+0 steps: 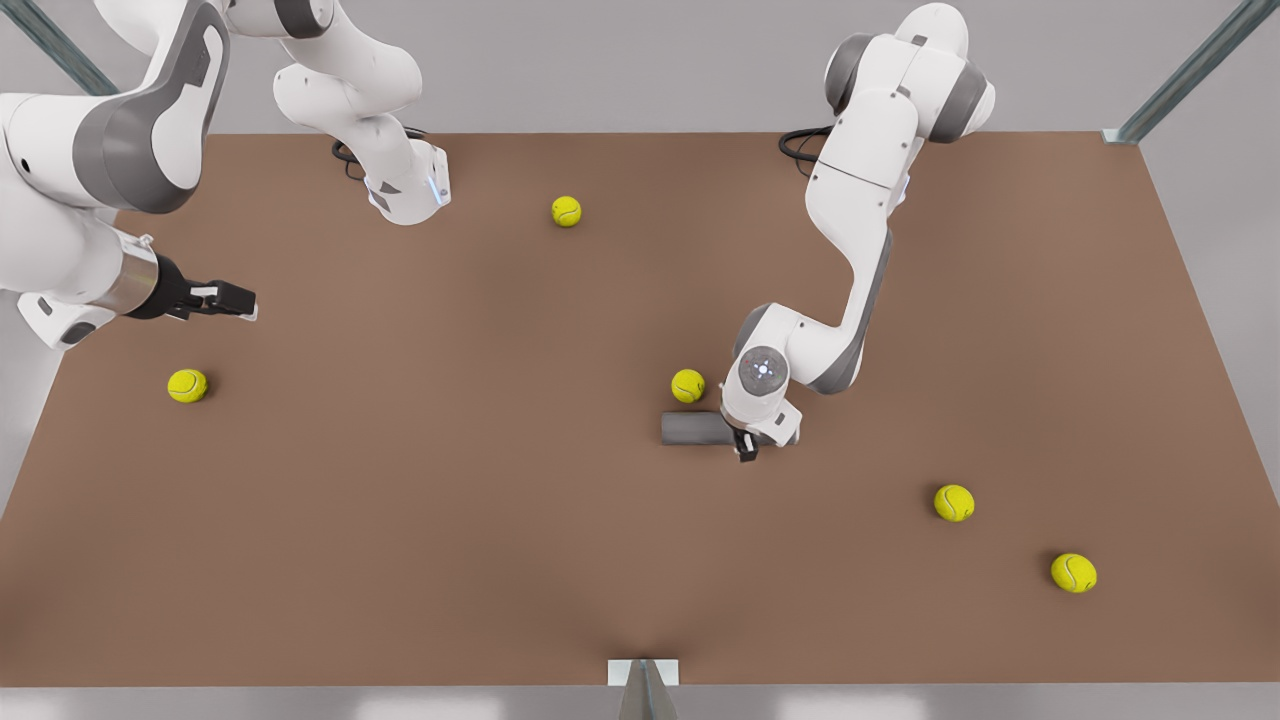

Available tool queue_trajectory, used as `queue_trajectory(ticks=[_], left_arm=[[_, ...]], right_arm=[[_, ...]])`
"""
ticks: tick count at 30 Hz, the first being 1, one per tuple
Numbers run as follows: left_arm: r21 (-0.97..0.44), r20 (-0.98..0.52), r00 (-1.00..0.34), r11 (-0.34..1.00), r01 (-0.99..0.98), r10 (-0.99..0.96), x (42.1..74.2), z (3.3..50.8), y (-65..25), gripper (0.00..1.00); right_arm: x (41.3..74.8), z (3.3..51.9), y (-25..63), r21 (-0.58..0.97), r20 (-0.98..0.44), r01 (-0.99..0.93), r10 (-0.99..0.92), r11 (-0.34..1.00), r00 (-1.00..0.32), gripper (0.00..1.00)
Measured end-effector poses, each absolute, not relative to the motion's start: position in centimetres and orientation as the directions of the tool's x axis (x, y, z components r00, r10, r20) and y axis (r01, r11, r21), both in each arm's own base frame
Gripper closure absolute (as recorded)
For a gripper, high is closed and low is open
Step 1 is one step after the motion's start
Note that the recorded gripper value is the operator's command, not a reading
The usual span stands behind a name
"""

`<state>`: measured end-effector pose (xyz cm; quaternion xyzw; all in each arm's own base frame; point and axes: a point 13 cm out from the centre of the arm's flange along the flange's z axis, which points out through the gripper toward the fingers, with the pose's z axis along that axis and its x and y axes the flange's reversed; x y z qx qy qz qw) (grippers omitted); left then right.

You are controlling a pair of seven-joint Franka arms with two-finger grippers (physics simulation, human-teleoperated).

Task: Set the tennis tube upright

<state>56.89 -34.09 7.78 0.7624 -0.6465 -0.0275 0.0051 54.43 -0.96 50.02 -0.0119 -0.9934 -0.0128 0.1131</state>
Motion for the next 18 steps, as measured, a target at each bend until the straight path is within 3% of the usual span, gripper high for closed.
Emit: queue_trajectory(ticks=[12,13,15,18], left_arm=[[0.077,-0.049,0.110,-0.113,-0.991,-0.993,55.6,4.7,-34.7,0.00],[0.078,-0.045,0.107,-0.110,-0.991,-0.993,55.5,4.7,-35.0,0.01],[0.080,-0.036,0.099,-0.102,-0.992,-0.994,55.2,4.8,-35.6,0.15],[0.083,-0.018,0.099,-0.100,-0.991,-0.995,55.1,5.0,-36.4,0.15]], right_arm=[[54.5,49.8,-0.8,0.024,0.229,0.030,0.024,0.999,-0.973,0.00],[54.5,49.8,-0.7,0.024,0.229,0.030,0.024,0.999,-0.973,0.00],[54.5,49.7,-0.7,0.025,0.231,0.030,0.023,0.999,-0.973,0.00],[54.5,49.6,-0.6,0.025,0.232,0.030,0.024,0.999,-0.972,0.00]])
